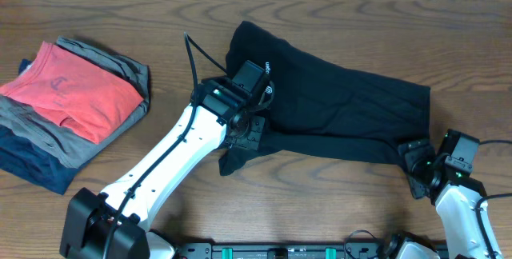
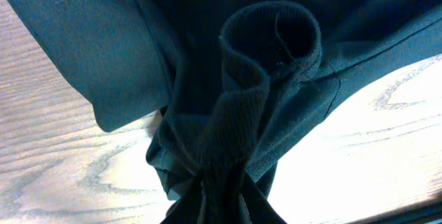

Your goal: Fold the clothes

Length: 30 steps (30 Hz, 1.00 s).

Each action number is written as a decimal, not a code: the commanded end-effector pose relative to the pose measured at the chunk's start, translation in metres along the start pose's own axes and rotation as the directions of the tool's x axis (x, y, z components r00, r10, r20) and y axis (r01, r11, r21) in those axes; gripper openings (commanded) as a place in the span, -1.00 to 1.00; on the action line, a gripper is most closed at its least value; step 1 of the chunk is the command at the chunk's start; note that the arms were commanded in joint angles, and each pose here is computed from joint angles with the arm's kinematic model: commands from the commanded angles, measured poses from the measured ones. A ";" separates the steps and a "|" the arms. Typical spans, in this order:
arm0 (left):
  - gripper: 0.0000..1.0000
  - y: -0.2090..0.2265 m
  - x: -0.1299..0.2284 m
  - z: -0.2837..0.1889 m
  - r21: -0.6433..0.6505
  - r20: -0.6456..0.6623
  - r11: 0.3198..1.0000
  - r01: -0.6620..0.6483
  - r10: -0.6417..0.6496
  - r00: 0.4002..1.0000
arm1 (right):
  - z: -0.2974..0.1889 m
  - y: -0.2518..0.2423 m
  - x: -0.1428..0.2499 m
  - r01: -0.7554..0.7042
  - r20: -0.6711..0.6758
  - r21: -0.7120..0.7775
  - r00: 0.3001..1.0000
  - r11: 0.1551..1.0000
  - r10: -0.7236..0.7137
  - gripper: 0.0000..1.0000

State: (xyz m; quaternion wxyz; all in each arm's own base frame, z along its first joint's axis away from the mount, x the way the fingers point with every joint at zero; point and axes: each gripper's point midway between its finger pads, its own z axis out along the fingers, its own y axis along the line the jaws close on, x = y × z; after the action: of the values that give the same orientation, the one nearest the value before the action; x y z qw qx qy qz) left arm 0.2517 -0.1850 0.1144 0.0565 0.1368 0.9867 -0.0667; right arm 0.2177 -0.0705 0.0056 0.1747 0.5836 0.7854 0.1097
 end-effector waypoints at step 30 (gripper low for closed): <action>-0.75 0.008 -0.002 -0.003 -0.040 0.014 0.999 0.002 -0.002 1.000 | -0.018 0.023 -0.019 0.271 0.050 -0.024 0.962 0.962 -0.269 -0.98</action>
State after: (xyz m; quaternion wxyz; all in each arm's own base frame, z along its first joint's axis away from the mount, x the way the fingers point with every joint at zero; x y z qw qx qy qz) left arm 0.2520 -0.1838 0.1142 0.0572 0.1365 0.9870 -0.0631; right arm 0.2167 -0.0704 0.0047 0.1763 0.5229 0.8286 0.0941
